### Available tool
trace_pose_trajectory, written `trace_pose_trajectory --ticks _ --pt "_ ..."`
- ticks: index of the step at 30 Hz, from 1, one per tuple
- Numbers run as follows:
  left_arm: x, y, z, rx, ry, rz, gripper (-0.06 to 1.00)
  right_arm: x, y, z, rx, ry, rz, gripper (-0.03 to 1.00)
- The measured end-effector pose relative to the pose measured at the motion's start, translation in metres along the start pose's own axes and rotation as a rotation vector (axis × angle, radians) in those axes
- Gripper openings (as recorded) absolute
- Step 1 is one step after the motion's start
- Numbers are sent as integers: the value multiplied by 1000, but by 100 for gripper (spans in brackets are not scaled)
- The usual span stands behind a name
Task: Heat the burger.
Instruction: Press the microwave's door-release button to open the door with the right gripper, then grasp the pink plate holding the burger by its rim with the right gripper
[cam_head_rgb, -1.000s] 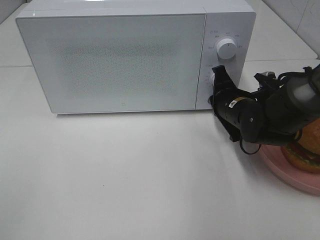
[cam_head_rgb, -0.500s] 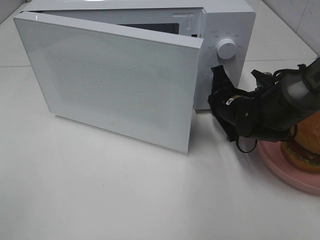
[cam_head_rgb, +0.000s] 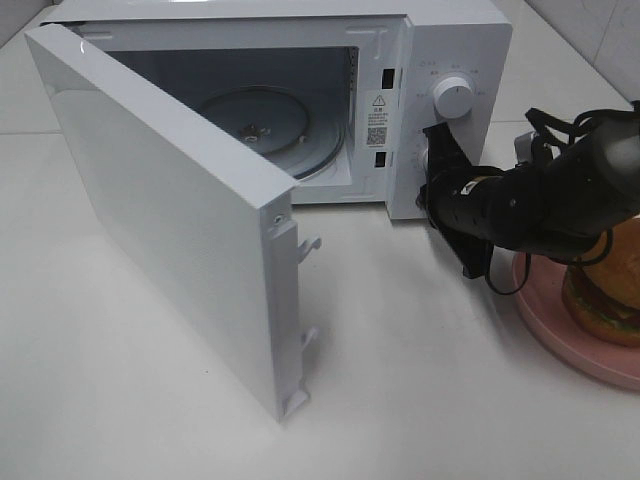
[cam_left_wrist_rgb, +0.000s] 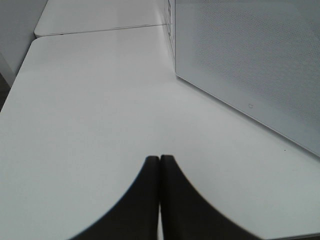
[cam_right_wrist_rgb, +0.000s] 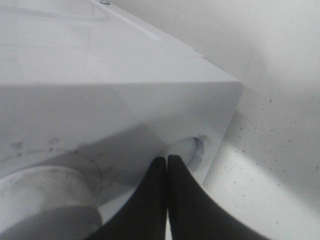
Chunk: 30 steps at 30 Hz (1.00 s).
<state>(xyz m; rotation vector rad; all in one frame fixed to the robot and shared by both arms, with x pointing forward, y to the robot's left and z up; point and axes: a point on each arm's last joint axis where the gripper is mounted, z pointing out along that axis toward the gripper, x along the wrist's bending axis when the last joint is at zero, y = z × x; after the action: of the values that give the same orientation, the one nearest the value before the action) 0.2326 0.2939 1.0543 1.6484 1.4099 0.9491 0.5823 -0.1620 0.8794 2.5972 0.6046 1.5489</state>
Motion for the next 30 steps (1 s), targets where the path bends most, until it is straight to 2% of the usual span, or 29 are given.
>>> trace_pose_trajectory --ticks 2,4,7,8,9,12,14,15,16,19,21,22,24,25,27,30 --pt "0 0 0 0 0 0 0 1 0 -3 8 3 -29 0" --pt "0 0 0 0 0 0 0 15 -3 -18 69 41 -204 1" --pt "0 0 0 0 0 0 0 20 -3 -22 76 62 -252 1" --pt "0 0 0 0 0 0 0 25 -2 -29 86 76 -335 2" --pt "0 0 0 0 0 0 0 28 -1 -36 99 69 -408 3" --pt "0 0 0 0 0 0 0 28 0 -39 109 58 -450 3" --pt "0 0 0 0 0 0 0 24 -1 -49 165 5 -645 4" --pt "0 0 0 0 0 0 0 24 -1 -49 165 5 -645 4" --pt "0 0 0 0 0 0 0 24 -1 -53 194 -10 -754 5" --pt "0 0 0 0 0 0 0 25 -1 -55 205 -13 -794 5" --pt "0 0 0 0 0 0 0 28 0 -64 255 -20 -976 7" --pt "0 0 0 0 0 0 0 28 0 -64 255 -20 -976 7" --pt "0 0 0 0 0 0 0 31 1 -72 286 -15 -1089 9" --pt "0 0 0 0 0 0 0 31 1 -72 286 -15 -1089 9" --pt "0 0 0 0 0 0 0 32 1 -80 337 -24 -1183 11" --pt "0 0 0 0 0 0 0 30 0 -84 390 -46 -1224 12"
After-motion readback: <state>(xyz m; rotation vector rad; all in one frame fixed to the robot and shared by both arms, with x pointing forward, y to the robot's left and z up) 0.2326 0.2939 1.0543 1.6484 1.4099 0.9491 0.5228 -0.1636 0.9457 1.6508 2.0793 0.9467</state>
